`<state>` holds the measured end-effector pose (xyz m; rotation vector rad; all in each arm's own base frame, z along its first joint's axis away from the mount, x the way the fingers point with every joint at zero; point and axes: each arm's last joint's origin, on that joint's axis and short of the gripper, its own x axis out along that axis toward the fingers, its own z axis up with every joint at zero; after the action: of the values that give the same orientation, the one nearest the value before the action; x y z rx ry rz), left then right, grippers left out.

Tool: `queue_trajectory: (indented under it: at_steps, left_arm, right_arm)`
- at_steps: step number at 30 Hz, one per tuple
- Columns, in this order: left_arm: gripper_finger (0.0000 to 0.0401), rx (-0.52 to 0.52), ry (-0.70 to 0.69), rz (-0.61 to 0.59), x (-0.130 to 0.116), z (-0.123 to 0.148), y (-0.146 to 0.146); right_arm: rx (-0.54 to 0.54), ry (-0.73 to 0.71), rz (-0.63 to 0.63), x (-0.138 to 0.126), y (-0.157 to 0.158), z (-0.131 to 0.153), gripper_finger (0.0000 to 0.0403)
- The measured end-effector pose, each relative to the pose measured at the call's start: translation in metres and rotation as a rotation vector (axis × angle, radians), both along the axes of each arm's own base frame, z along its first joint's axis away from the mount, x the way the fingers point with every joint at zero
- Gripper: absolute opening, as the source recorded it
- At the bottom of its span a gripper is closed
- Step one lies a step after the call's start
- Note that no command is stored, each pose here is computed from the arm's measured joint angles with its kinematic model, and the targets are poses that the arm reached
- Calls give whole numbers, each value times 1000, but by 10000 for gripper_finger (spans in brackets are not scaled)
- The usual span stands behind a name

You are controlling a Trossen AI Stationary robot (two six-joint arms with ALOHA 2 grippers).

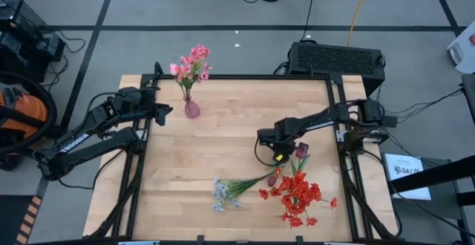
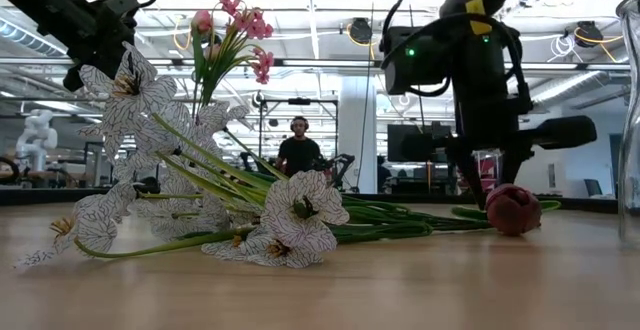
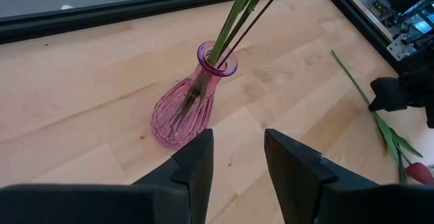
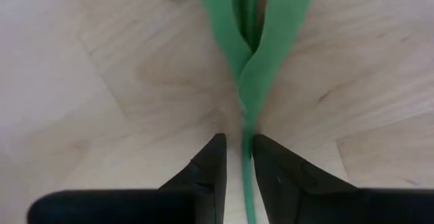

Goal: Sort flowers into vase by color
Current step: Put the red tulip into the transparent vase

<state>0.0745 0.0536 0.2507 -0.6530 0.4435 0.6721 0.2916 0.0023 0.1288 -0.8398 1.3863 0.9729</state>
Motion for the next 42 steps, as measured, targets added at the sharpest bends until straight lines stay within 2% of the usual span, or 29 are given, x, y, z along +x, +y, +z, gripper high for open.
queue_trajectory:
  at_steps: [8,14,18,22,26,31,36,38,42]
  left_arm:
    - [139,-3,-1,-4,0,0,0]
    - [139,-5,0,-4,0,0,0]
    - [139,-8,-2,-10,0,0,0]
    - [139,-20,-10,-26,0,0,-1]
    - [139,-28,-16,-27,0,0,-1]
    - [139,-38,-37,-13,1,1,-1]
    - [139,-26,-89,1,3,5,1]
    - [139,-17,-101,0,4,6,1]
    - [139,-8,-111,0,4,7,2]
  right_arm:
    - [-4,-38,-109,5,3,-4,7]
    - [-12,-66,-171,4,0,4,2]
    - [-22,-164,-302,2,-13,25,1]
    - [1,-281,-513,-10,-30,64,0]
    - [43,-423,-789,-27,-43,101,0]
    - [52,-665,-1252,-53,-49,145,0]
    - [163,-903,-1699,-88,-47,183,0]
    - [230,-979,-1789,-102,-42,195,0]
    - [362,-1108,-1874,-126,-23,211,0]
